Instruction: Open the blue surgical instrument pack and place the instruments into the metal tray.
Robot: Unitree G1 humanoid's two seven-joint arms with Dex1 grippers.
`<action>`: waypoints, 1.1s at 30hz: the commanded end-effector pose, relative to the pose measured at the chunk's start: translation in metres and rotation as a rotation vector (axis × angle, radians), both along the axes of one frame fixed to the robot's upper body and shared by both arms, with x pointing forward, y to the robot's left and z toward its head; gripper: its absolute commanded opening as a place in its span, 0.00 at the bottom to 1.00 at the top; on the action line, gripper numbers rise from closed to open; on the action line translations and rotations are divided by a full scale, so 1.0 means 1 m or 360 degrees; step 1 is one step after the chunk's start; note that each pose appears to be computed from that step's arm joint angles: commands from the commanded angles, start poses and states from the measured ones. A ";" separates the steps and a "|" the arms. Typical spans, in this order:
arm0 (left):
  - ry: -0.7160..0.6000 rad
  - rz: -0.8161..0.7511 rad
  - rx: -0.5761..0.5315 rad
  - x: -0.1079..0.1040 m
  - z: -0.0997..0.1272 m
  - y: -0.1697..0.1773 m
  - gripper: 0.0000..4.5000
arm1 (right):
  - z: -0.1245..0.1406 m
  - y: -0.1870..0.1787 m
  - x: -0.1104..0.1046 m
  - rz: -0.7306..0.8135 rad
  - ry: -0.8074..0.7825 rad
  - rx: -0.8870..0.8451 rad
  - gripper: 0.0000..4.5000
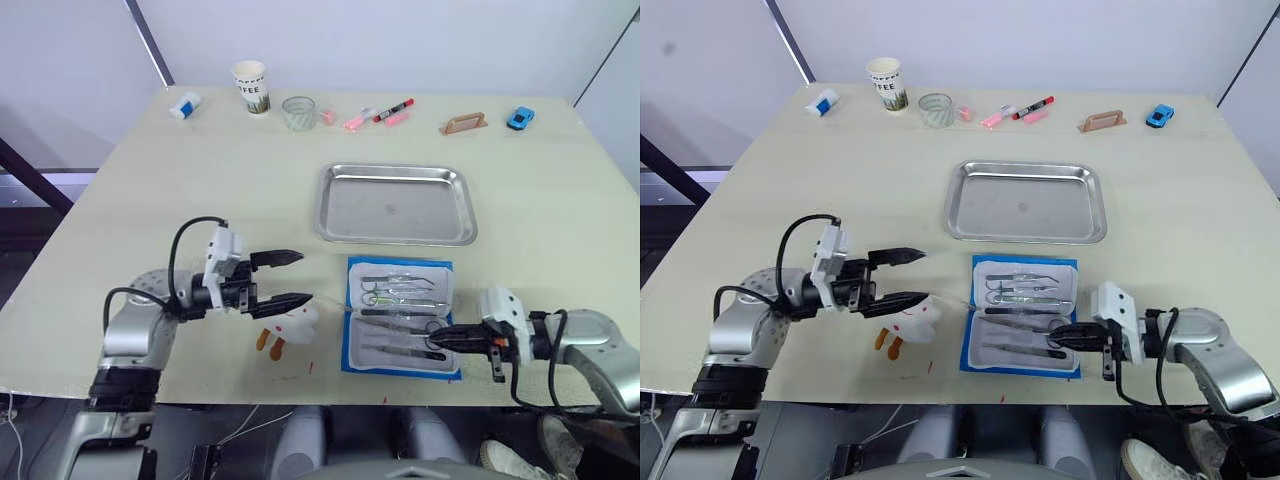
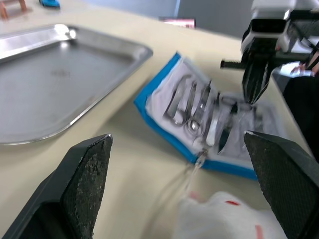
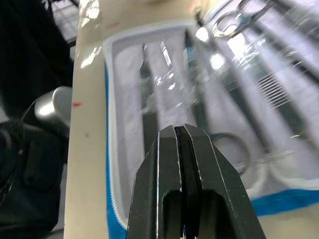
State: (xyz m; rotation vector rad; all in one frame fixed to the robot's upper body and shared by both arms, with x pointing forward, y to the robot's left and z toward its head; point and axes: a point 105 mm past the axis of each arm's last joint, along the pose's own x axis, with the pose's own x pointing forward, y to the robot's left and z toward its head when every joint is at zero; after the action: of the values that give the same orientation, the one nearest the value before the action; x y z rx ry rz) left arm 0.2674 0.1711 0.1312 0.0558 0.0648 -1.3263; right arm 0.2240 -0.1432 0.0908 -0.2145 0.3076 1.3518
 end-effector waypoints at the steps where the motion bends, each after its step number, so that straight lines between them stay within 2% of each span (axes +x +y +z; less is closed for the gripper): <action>1: -0.0055 -0.0055 -0.0034 -0.014 0.019 0.005 1.00 | 0.026 -0.002 -0.006 0.0030 -0.0112 0.0106 0.42; 3: -0.0051 -0.0052 -0.0021 -0.019 0.020 0.008 1.00 | 0.032 -0.004 -0.008 0.0018 -0.0128 0.0125 0.60; 5: -0.0032 -0.0054 -0.0013 -0.024 0.023 0.012 1.00 | 0.036 -0.007 -0.008 0.0009 -0.0157 0.0106 0.86; 6: -0.0021 -0.0061 -0.0007 -0.028 0.024 0.014 1.00 | 0.036 -0.008 -0.008 0.0013 -0.0169 0.0091 0.96; 7: -0.0013 -0.0066 -0.0003 -0.030 0.024 0.015 1.00 | 0.037 -0.009 -0.008 0.0017 -0.0176 0.0080 0.98; 18: -0.0029 -0.0095 0.0014 -0.041 0.024 0.013 1.00 | 0.020 -0.001 0.024 0.0007 -0.0334 0.0016 0.98; 33: -0.0061 -0.0222 0.0005 -0.048 0.023 0.003 1.00 | 0.006 0.003 0.041 0.0022 -0.0393 0.0014 0.98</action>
State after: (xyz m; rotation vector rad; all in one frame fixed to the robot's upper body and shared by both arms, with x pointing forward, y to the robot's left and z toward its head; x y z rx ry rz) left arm 0.2238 0.1781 0.1483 0.0567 0.0625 -1.4254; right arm 0.2639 -0.1427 0.0922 -0.3467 0.1282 1.3077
